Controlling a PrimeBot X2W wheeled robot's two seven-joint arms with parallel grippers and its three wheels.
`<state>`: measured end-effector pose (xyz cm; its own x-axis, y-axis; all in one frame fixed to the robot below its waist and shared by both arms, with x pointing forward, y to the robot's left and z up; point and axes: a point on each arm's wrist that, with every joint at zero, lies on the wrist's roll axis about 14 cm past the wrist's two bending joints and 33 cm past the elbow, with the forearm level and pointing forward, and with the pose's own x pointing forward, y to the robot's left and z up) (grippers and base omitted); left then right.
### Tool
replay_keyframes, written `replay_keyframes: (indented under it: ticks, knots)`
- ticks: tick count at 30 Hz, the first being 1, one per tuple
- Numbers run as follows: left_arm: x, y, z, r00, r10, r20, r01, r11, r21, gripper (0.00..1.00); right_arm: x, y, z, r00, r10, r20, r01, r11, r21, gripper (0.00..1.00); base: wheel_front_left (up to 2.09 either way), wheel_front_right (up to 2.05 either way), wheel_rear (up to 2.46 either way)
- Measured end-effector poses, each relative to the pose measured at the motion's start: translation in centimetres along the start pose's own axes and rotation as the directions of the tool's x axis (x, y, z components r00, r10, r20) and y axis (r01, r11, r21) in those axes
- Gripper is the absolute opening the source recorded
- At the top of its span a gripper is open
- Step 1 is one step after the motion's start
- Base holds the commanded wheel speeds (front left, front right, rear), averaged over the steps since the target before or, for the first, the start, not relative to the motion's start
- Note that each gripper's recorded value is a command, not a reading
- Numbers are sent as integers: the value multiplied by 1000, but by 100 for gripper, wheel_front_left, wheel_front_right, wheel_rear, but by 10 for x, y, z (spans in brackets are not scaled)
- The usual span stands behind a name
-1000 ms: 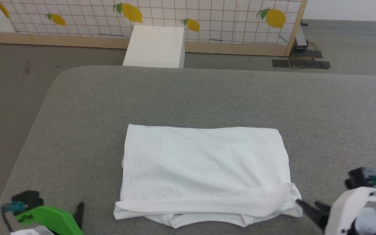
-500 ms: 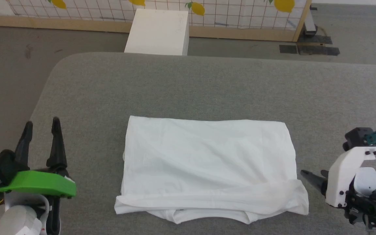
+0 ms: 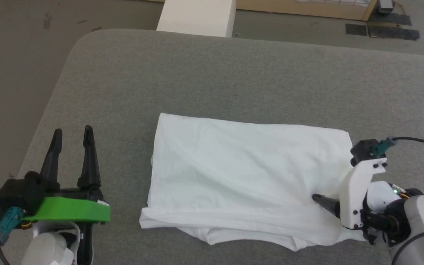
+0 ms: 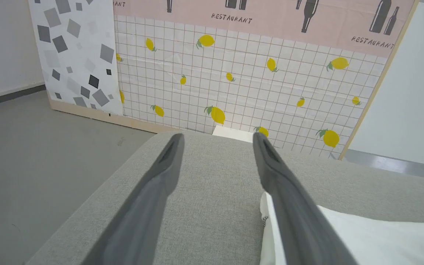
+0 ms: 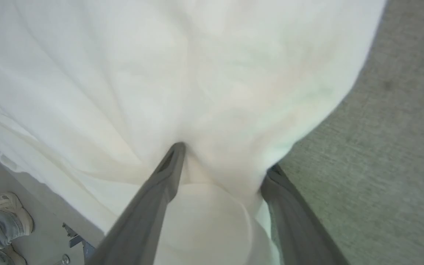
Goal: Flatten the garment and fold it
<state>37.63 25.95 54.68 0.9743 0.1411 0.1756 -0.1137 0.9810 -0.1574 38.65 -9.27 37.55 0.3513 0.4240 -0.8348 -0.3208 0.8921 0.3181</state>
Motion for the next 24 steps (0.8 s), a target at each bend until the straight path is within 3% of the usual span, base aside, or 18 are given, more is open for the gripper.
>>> replay_keyframes:
  ticks: [6, 7, 8, 9, 15, 18, 22, 24]
  knots:
    - [-7, 5, -9, 1000, 10, -23, -10, 1000, 4, 100, 10, 13, 7, 1000, 29, -3, -29, 999, -39, 100, 0, 0, 0]
    - [-7, 6, -10, 1000, 11, -24, -11, 1000, 3, 100, 10, 12, 7, 1000, 29, -4, -29, 999, -37, 94, 0, 0, 0]
    - [-8, 5, -10, 1000, 11, -23, -11, 1000, 2, 100, 10, 11, 7, 1000, 28, -1, -28, 999, -33, 19, 0, 0, 0]
    - [-7, 5, -10, 1000, 12, -22, -12, 1000, -1, 100, 9, 9, 7, 1000, 23, 6, -23, 999, -28, 0, 0, 0, 0]
    - [-6, -1, -12, 1000, 1, -19, -1, 1000, -19, 100, -3, -15, 5, 999, -24, 33, 23, 999, 43, 0, 0, 0, 0]
    - [-6, -4, -15, 1000, -8, -25, 7, 1000, -23, 100, -21, -51, 1, 993, -109, 51, 103, 990, 100, 0, 0, 0, 0]
    - [-4, -13, -16, 999, -35, -23, 35, 999, -25, 100, -61, -119, -8, 952, -302, 45, 290, 941, 176, 0, 0, 0, 0]
    - [-3, -16, -16, 999, -45, -22, 44, 999, -27, 100, -83, -150, -15, 915, -402, 28, 388, 899, 201, 0, 0, 0, 0]
